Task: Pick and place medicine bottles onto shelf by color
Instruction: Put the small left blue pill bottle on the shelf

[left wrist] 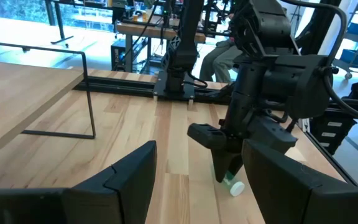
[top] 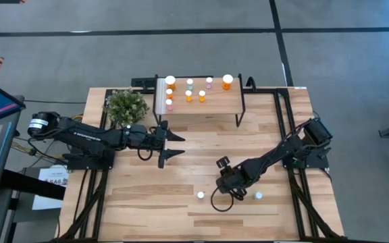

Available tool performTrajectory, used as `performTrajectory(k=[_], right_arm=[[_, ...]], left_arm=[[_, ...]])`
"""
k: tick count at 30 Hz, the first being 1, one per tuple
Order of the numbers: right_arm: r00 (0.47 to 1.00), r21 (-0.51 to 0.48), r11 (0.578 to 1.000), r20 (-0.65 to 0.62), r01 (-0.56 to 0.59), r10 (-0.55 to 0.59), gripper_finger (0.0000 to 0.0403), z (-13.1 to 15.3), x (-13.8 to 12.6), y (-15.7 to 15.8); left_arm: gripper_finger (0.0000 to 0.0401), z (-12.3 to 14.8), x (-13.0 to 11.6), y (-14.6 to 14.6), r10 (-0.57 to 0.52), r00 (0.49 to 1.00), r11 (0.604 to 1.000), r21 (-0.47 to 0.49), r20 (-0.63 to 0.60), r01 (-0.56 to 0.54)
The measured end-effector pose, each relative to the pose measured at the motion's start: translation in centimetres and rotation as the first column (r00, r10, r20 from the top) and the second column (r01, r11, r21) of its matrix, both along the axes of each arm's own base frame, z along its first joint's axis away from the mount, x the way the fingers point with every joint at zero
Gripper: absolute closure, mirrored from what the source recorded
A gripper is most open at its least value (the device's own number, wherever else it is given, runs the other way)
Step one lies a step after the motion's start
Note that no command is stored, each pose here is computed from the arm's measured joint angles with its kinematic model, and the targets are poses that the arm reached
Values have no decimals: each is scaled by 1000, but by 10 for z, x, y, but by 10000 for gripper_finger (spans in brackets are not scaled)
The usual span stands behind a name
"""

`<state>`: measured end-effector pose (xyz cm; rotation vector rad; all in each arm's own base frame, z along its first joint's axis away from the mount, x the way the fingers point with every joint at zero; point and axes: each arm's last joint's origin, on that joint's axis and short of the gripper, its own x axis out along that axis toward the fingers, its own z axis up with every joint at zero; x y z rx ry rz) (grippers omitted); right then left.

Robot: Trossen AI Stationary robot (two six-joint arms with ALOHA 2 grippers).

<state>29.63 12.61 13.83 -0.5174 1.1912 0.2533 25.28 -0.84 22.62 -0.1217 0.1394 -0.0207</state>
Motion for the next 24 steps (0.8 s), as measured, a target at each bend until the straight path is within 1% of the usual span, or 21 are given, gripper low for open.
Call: performTrajectory(k=[5, 8, 16, 21, 24], right_arm=[[1000, 5, 1000, 5, 8, -8, 290, 1, 0, 0], [999, 16, 999, 11, 31, -31, 297, 1, 0, 0], [996, 46, 996, 35, 82, -84, 294, 2, 2, 1], [992, 71, 994, 91, 81, -88, 295, 8, 6, 2], [987, 87, 993, 133, 81, -93, 295, 15, 3, -2]], left_arm=[[176, 0, 0, 0, 0, 1000, 1000, 0, 0, 0], [176, 0, 0, 0, -3, 1000, 1000, -1, 0, 3], [176, 0, 0, -1, -17, 1000, 1000, -5, -1, 17], [176, 0, 0, -1, -17, 1000, 1000, -5, -1, 17], [176, 0, 0, -1, -19, 1000, 1000, -6, -1, 19]])
